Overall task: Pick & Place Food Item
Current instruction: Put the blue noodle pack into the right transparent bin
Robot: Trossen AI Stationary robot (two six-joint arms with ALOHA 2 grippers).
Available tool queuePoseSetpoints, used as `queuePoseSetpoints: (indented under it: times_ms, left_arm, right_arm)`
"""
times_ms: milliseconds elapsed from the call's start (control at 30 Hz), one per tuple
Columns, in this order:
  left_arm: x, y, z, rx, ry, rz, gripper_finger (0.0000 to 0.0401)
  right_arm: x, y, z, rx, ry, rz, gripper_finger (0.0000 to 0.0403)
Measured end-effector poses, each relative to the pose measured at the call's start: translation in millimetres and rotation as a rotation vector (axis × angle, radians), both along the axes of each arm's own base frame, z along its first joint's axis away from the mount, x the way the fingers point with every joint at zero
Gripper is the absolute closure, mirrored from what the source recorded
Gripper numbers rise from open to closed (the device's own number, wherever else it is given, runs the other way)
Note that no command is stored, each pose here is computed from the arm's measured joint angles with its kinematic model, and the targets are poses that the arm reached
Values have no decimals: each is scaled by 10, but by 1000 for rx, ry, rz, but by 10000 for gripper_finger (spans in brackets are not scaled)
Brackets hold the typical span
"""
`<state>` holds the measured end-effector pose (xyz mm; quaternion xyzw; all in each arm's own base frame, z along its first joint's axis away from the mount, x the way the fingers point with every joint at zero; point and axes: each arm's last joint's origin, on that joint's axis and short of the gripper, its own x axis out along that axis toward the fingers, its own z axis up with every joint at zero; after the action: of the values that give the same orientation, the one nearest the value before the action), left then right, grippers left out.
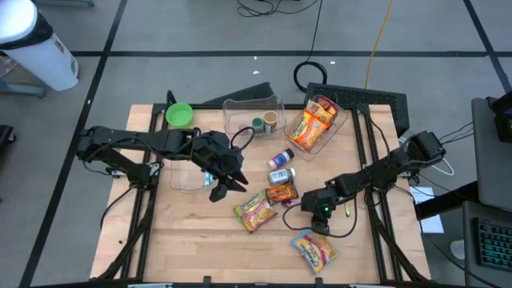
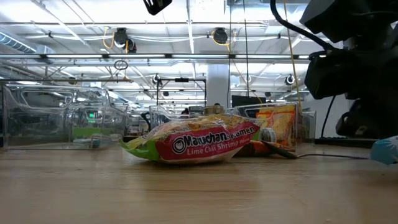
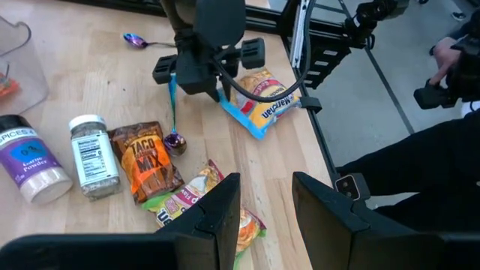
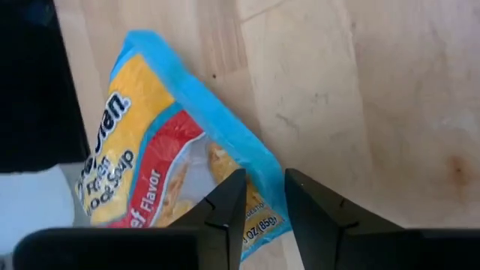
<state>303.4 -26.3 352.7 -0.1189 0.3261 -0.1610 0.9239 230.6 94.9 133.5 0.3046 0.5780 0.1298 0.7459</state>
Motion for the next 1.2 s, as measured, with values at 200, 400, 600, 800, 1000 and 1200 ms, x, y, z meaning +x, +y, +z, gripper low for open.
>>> queuePoseSetpoints:
  times_ms: [200,400,600,800,1000,1200]
  left_arm:
    - [0,0,0,1,-1,-1,274]
    - [0,-1,0,2,-1,-2,274]
    - [0,-2,0,-1,0,-1,274]
    - [-4,-36,0,-1,1,-10,274]
    - [-3,-40,0,1,0,-12,274]
    - [-3,-37,1,-2,0,-8,274]
  right_arm:
    - [-27,15,2,63,33,58,313]
    - [-32,24,7,91,38,82,298]
    - [-70,54,-5,68,26,151,276]
    - [-163,131,-36,11,62,200,280]
    - [-149,112,-37,5,82,142,337]
    - [-55,49,8,39,53,61,395]
